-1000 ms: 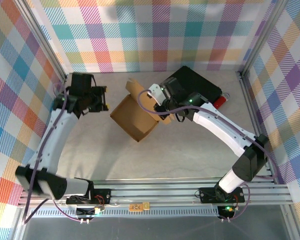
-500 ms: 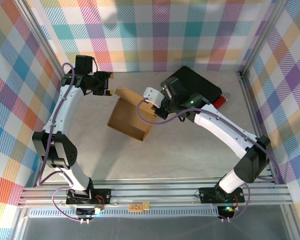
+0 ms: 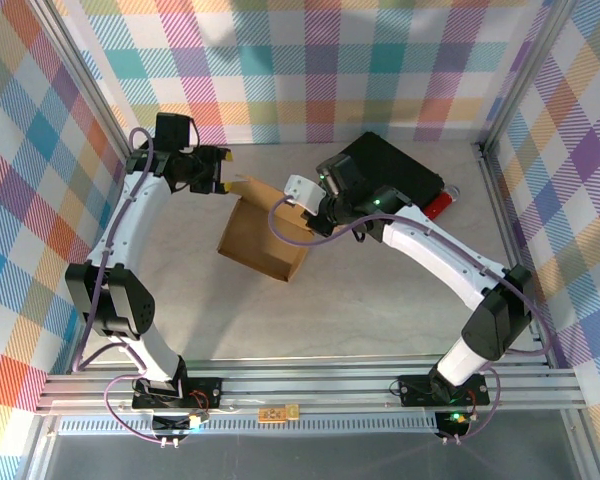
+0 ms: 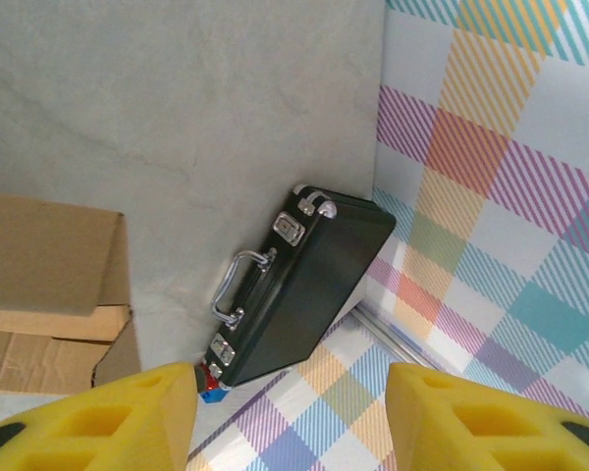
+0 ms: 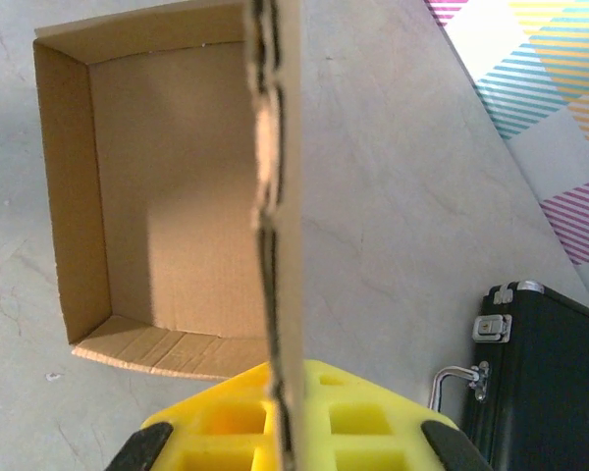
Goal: Fold the paper box
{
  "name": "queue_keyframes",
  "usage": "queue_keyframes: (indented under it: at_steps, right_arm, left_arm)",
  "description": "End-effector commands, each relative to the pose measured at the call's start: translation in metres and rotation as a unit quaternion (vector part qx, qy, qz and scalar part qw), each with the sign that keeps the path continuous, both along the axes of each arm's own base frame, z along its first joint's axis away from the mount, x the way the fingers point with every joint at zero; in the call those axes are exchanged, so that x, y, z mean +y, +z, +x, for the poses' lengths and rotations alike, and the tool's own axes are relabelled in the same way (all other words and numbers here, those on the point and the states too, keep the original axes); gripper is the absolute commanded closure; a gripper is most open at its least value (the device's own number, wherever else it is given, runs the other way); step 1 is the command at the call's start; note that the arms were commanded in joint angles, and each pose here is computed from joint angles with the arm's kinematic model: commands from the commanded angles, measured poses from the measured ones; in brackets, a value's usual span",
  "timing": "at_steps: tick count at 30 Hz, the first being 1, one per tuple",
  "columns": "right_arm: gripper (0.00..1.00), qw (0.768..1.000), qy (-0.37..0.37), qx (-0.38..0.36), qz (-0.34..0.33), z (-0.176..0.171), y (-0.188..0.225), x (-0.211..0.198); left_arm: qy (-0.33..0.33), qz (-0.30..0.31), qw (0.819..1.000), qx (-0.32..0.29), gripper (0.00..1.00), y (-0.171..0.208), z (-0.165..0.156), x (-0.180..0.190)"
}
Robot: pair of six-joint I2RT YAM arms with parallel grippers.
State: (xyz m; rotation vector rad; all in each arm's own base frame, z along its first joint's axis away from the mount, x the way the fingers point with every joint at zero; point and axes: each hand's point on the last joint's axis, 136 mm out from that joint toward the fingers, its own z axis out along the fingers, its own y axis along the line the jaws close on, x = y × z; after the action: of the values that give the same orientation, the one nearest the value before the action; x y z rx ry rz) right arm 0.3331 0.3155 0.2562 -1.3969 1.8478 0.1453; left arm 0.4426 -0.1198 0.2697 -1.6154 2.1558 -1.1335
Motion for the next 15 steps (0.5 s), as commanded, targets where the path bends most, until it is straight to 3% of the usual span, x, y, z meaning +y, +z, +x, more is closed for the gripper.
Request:
queue_keyframes:
  at_steps: [1,15]
  right_arm:
    - [1.0,0.999,0.001,-0.026,0.019,0.009,0.019,0.011]
    - [1.0,0.999,-0.004,-0.042,0.013,0.013,0.019,0.018]
  left_arm:
    - [-0.031,-0.012,0.999,-0.015,0.48,0.015,-0.018,-0.016]
    - [-0.036,-0.058,0.998,-0.003,0.48,-0.003,-0.027,-0.047]
